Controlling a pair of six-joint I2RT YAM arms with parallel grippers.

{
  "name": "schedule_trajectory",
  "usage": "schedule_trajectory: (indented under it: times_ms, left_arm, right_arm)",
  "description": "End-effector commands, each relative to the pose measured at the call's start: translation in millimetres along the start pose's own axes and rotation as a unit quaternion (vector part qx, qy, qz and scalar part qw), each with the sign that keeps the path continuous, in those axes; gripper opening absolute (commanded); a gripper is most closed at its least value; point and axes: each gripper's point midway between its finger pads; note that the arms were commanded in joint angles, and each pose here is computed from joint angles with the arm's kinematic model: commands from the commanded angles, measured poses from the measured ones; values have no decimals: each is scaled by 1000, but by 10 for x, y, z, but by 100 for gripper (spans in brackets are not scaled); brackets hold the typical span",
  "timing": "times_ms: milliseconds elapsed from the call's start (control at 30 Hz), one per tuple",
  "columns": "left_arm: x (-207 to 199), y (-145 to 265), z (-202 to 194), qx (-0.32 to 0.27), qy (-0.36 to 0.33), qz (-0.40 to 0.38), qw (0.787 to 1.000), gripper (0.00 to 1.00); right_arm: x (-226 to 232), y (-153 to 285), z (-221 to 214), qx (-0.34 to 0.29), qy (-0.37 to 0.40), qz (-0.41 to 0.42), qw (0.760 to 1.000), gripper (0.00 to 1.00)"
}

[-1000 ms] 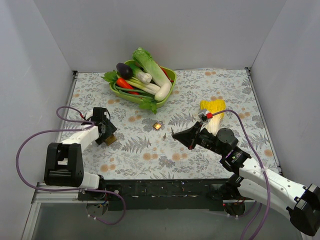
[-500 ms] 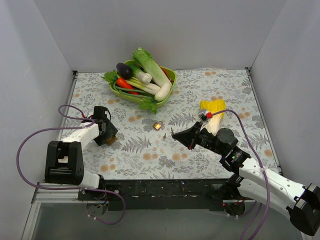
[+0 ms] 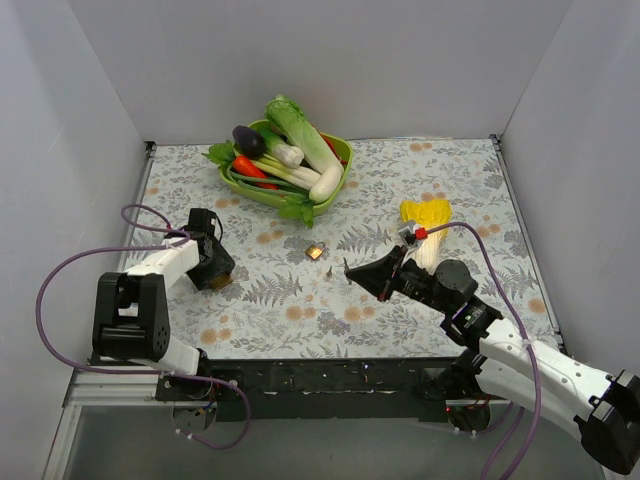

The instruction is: Unlock with the key

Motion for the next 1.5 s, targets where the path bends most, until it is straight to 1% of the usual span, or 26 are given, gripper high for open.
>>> schedule_trajectory:
  times_ms: [0, 67, 100, 133, 200, 233, 433, 533, 567, 633, 667, 833, 900, 933, 967, 1000, 1033, 1133, 1167, 1467]
  left_arm:
    - [123, -102, -326, 60, -22, 19, 998, 36]
    - [90, -93, -327, 59, -24, 7, 998, 28]
    - [26, -58, -295, 53, -23, -11, 998, 23]
    - [-14, -30, -282, 50, -21, -23, 998, 16]
    - [-147, 99, -184, 31, -15, -61, 998, 9]
    - [-211, 158, -123, 22, -9, -75, 997, 0]
    - [-529, 599, 111, -22, 20, -172, 985, 0]
    - [-629, 702, 110, -25, 37, -208, 977, 0]
    - [-657, 747, 121, -30, 42, -220, 974, 0]
    - [-683, 754, 95, -31, 54, -234, 970, 0]
    - [-704, 784, 84, -30, 58, -245, 967, 0]
    - [-779, 791, -7, -26, 87, -283, 955, 0]
    - [-833, 884, 29, -36, 97, -307, 946, 0]
    - [-834, 876, -7, -30, 112, -312, 943, 0]
    - [-863, 915, 18, -35, 118, -324, 938, 0]
    - [-875, 974, 17, -39, 124, -336, 933, 0]
    - [-873, 967, -15, -31, 141, -338, 930, 0]
    - [-888, 1077, 7, -45, 161, -362, 917, 0]
    - [-876, 1061, -20, -41, 173, -362, 915, 0]
    - [-872, 1236, -14, -50, 206, -392, 895, 0]
  right_arm:
    - [56, -3, 113, -21, 9, 10, 1000, 1]
    - [43, -15, 107, -20, 9, 8, 1000, 1]
    - [37, -19, 105, -20, 8, 7, 1000, 1]
    - [49, -27, 100, -17, 8, 10, 1000, 1]
    - [54, -53, 61, -5, 5, 15, 1000, 1]
    - [56, -65, 57, -3, 5, 17, 1000, 1]
    - [97, -200, -17, 17, -2, 33, 999, 1]
    - [126, -331, -64, 35, -5, 36, 999, 1]
    - [85, -390, -143, 48, -9, 31, 998, 1]
    - [164, -485, -159, 55, -9, 40, 998, 1]
    - [124, -553, -251, 70, -11, 35, 997, 1]
    - [307, -837, -510, 115, -16, 62, 991, 1]
    - [340, -954, -618, 131, -26, 68, 989, 1]
    - [359, -994, -626, 132, -28, 73, 988, 1]
    - [308, -1040, -716, 144, -36, 66, 987, 1]
    - [338, -1092, -712, 145, -39, 70, 986, 1]
    - [344, -1116, -737, 150, -40, 72, 985, 1]
    - [317, -1210, -845, 166, -51, 72, 982, 1]
    - [285, -1240, -915, 174, -56, 70, 981, 1]
    - [252, -1432, -1085, 195, -75, 73, 975, 1]
Point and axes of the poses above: each gripper's point midway between its finger pads, its own y axis back along the fingers, its own x axis along the line the jaws close on, z = x × y, and after that the axes turned 7 degrees about -y, right-handed
